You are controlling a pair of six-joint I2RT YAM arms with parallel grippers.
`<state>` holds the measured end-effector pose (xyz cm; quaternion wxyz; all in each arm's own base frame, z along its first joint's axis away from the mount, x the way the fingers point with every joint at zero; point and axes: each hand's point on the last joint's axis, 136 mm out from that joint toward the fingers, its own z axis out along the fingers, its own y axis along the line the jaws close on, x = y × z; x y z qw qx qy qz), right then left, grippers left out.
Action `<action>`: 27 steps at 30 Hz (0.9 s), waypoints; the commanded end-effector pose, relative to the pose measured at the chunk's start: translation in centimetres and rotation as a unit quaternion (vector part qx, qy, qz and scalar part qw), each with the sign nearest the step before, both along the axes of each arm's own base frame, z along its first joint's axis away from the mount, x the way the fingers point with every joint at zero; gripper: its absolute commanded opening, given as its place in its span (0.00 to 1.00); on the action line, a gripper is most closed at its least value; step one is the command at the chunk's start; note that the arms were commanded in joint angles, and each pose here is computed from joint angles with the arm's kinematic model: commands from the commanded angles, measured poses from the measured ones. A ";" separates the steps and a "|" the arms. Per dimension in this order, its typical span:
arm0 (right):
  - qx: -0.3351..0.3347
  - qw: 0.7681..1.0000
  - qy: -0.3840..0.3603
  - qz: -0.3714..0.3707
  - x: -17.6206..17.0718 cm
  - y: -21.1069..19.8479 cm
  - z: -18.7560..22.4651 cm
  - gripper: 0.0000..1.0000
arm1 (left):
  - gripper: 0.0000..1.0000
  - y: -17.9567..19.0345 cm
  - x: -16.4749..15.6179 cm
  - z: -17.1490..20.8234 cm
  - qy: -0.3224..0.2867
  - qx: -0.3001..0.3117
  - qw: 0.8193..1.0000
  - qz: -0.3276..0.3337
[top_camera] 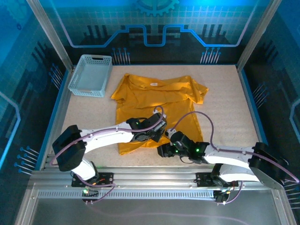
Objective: Fold the inside-out t-shirt
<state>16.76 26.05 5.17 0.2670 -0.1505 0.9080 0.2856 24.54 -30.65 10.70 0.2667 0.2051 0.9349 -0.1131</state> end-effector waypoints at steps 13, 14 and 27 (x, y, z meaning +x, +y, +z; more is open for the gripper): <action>-0.002 0.979 -0.159 -0.125 6.5 -0.9 1.6 0.56 | 0.00 -1.1 -0.1 4.3 -0.005 -0.099 0.995 0.008; 0.001 0.979 -0.158 -0.132 6.9 -1.2 1.5 0.55 | 0.00 -1.2 -0.3 4.3 -0.002 -0.102 0.995 0.003; 0.070 0.967 -0.205 -0.137 8.8 -1.3 6.4 0.55 | 0.04 -1.0 -2.7 0.7 0.036 -0.104 0.993 -0.046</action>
